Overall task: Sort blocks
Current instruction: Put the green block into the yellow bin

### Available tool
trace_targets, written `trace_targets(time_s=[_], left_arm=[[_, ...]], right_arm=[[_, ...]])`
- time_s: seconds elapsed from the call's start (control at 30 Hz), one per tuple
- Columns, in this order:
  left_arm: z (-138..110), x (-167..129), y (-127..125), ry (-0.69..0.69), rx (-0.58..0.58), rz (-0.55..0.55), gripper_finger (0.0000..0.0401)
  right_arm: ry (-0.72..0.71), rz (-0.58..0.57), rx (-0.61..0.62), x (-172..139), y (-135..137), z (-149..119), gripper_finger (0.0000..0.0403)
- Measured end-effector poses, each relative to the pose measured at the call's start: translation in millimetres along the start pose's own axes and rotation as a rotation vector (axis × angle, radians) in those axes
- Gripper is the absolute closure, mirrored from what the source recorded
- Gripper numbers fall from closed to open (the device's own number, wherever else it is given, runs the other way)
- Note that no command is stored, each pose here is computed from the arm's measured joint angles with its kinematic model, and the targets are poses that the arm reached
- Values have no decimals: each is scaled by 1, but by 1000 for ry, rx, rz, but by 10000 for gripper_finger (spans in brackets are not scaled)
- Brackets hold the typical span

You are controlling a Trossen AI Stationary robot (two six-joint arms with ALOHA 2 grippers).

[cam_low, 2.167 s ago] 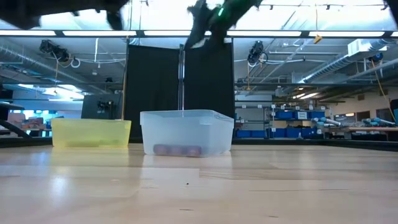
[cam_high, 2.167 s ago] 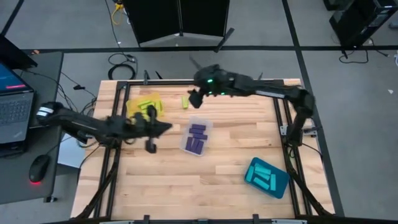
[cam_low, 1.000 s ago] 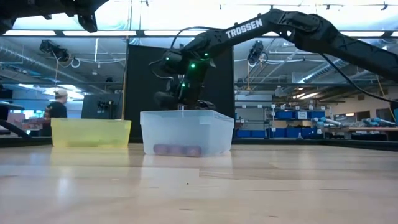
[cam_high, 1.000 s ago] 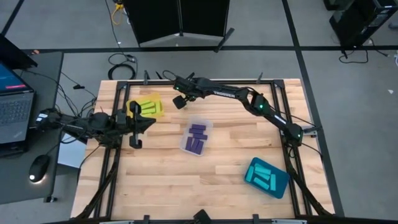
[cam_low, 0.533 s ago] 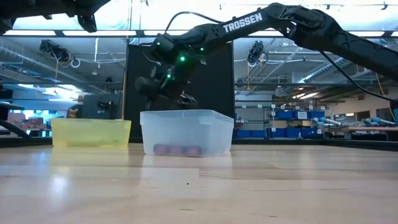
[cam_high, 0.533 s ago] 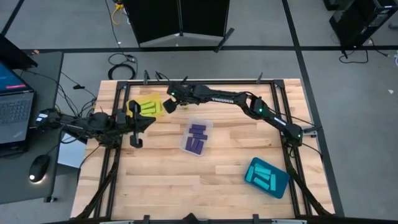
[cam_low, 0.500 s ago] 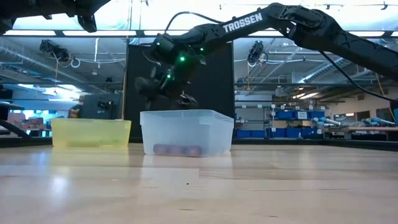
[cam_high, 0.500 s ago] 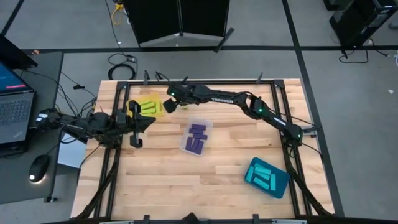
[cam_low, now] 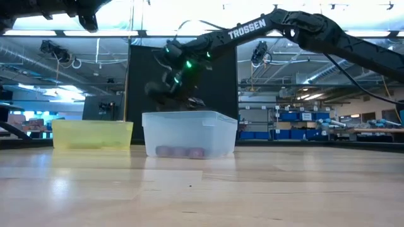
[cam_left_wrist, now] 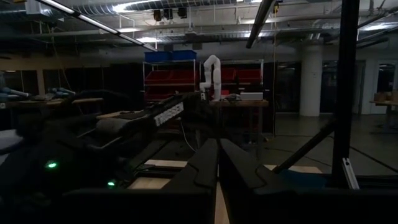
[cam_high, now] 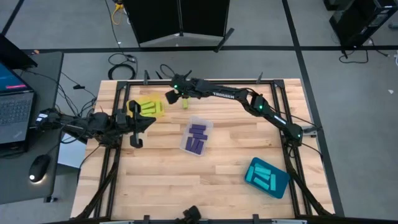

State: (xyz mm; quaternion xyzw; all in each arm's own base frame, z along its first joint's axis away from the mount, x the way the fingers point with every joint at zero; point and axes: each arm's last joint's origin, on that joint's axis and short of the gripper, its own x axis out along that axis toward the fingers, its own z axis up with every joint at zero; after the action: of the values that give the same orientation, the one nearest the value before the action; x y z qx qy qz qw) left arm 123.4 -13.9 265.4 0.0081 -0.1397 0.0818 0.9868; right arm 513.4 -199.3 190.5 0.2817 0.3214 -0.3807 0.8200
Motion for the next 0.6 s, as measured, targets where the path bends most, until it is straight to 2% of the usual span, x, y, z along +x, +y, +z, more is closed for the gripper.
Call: trace_targets(time_s=[0.4, 0.6], left_arm=[[0, 0, 0, 5, 3, -3, 378], [0, 0, 0, 4, 4, -1, 378]], right_arm=[[-74, 1, -114, 3, -16, 21, 99], [151, 15, -112, 3, -37, 15, 100]])
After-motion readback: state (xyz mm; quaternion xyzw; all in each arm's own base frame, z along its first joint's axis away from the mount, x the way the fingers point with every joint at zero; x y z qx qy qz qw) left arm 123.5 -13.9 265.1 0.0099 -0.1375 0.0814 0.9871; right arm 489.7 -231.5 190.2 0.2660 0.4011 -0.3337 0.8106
